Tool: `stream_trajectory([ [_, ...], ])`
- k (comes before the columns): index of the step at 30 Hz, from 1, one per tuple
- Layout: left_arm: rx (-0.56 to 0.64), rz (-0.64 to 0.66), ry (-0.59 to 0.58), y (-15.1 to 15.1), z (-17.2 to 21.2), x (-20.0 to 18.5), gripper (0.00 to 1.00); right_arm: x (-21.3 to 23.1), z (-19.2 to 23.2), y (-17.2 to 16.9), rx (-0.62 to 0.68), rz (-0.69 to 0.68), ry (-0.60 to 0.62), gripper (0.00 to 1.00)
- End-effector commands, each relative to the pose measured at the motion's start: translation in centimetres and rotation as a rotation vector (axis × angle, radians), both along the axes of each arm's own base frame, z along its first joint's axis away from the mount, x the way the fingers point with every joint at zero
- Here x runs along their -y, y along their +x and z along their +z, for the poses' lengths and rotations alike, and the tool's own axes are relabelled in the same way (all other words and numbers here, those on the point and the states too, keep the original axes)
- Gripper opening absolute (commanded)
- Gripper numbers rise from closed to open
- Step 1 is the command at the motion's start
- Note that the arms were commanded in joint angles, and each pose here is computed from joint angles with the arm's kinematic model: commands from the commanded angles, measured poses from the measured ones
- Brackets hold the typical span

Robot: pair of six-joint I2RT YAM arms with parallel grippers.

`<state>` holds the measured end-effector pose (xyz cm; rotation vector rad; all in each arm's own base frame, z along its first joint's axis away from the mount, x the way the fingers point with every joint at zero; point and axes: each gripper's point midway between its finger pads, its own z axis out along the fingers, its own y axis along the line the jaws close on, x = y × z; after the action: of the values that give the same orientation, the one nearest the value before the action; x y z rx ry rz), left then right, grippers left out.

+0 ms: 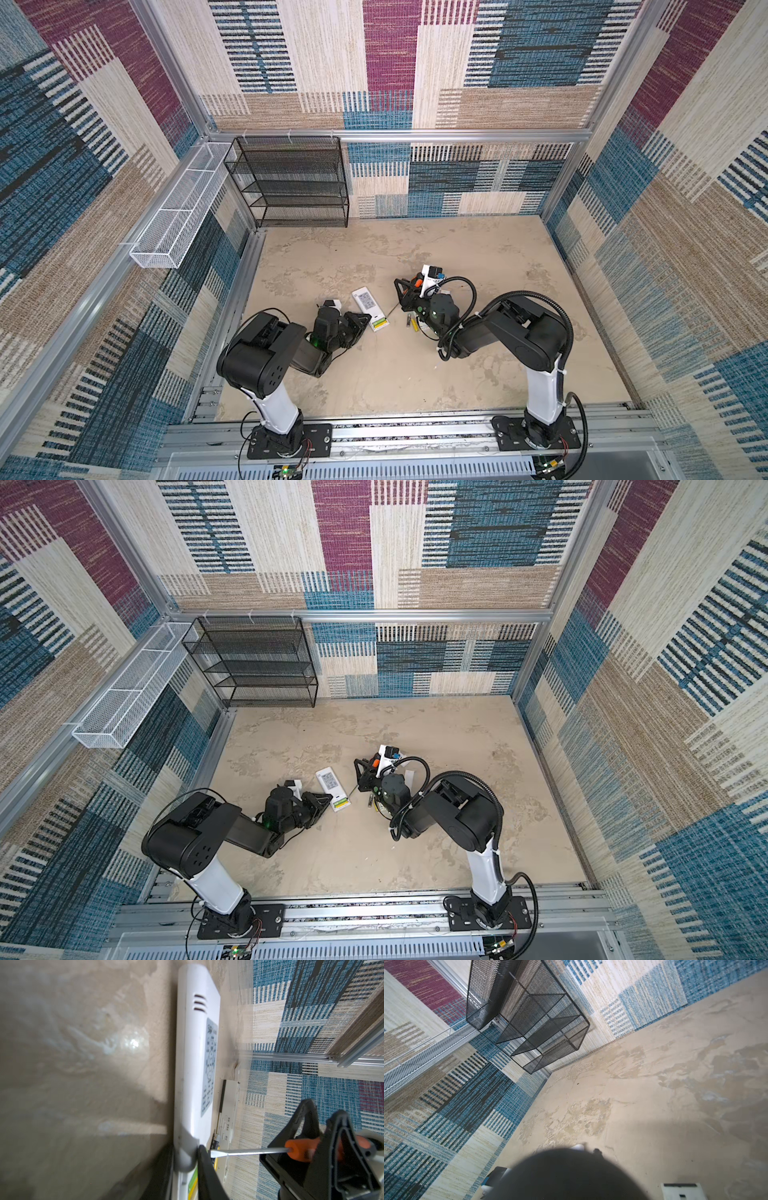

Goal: Unload the batteries from the remote control

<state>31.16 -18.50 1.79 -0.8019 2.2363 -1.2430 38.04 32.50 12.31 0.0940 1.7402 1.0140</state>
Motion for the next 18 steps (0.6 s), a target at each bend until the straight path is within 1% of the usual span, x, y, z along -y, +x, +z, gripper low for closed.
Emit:
stream_trajectory([
  [1,-0.332,-0.052,0.093,-5.8,-6.2,-1.1,0.0,-1.6,-3.1,-1.9,-0.181,0.112,0.021,0.0],
  [15,-0.323,-0.05,0.092,-5.8,-6.1,-1.2,0.0,-0.2,-1.9,-1.3,-0.212,0.083,0.136,0.0],
  [18,-0.319,-0.049,0.091,-5.7,-5.9,-1.2,0.0,-0.1,-1.4,-1.2,-0.192,0.078,0.124,0.0],
])
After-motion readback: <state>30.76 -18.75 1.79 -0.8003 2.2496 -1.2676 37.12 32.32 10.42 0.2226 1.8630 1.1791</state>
